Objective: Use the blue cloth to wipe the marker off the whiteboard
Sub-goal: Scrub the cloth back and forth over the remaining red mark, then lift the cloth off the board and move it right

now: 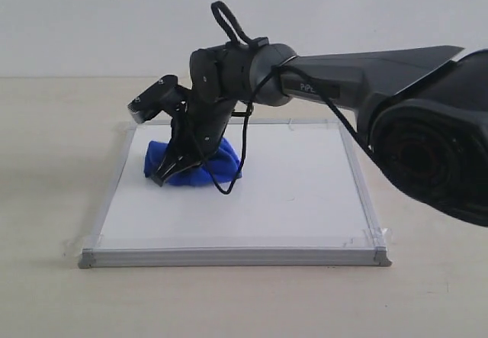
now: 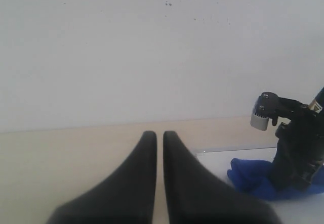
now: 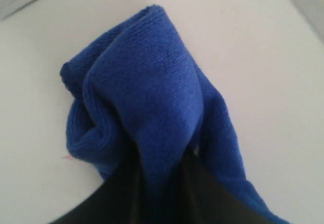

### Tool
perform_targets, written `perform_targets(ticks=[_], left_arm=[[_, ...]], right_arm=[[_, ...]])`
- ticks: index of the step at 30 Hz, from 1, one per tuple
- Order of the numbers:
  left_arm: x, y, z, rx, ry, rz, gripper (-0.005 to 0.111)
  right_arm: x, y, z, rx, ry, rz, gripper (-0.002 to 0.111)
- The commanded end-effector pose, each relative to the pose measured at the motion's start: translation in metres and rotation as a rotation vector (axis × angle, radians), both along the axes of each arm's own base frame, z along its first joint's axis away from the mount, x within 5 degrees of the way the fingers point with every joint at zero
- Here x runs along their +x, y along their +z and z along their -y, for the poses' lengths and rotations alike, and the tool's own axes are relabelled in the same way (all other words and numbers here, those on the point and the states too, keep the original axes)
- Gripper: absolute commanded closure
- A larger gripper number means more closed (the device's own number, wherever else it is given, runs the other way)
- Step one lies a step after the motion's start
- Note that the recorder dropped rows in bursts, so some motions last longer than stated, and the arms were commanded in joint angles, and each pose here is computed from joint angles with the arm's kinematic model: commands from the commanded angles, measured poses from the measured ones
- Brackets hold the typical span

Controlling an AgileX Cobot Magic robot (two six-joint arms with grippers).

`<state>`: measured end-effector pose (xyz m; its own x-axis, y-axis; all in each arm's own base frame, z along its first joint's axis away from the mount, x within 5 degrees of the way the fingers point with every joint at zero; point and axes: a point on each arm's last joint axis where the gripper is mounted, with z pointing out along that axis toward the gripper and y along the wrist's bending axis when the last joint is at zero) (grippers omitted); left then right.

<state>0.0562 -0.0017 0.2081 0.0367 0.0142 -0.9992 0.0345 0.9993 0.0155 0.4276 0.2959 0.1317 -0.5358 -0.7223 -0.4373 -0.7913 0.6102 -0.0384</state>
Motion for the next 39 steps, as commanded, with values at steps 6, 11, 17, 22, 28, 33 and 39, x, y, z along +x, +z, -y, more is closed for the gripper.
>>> perform_targets(ticks=[6,11,17,22,28,33,39], left_arm=[[0.000,0.000,0.000,-0.015,-0.006,-0.001,0.102],[0.000,0.000,0.000,-0.015,-0.006,-0.001,0.102],[0.000,0.000,0.000,-0.015,-0.006,-0.001,0.102],[0.000,0.000,0.000,-0.015,-0.006,-0.001,0.102],[0.000,0.000,0.000,-0.015,-0.006,-0.001,0.102],[0.000,0.000,0.000,-0.015,-0.006,-0.001,0.102],[0.000,0.000,0.000,-0.015,-0.006,-0.001,0.102]], right_arm=[[-0.047,0.013,-0.027,0.087,0.192,-0.287,0.109],[-0.005,0.014,-0.020,0.072,-0.035,0.092,0.109],[0.028,-0.008,0.015,0.024,-0.271,0.184,0.109],[0.020,-0.020,0.023,-0.113,-0.196,0.095,0.109],[-0.027,-0.025,-0.014,-0.058,0.073,-0.186,0.109],[-0.025,0.000,-0.021,0.024,0.012,-0.102,0.109],[-0.027,0.030,0.004,0.091,-0.084,0.000,0.109]])
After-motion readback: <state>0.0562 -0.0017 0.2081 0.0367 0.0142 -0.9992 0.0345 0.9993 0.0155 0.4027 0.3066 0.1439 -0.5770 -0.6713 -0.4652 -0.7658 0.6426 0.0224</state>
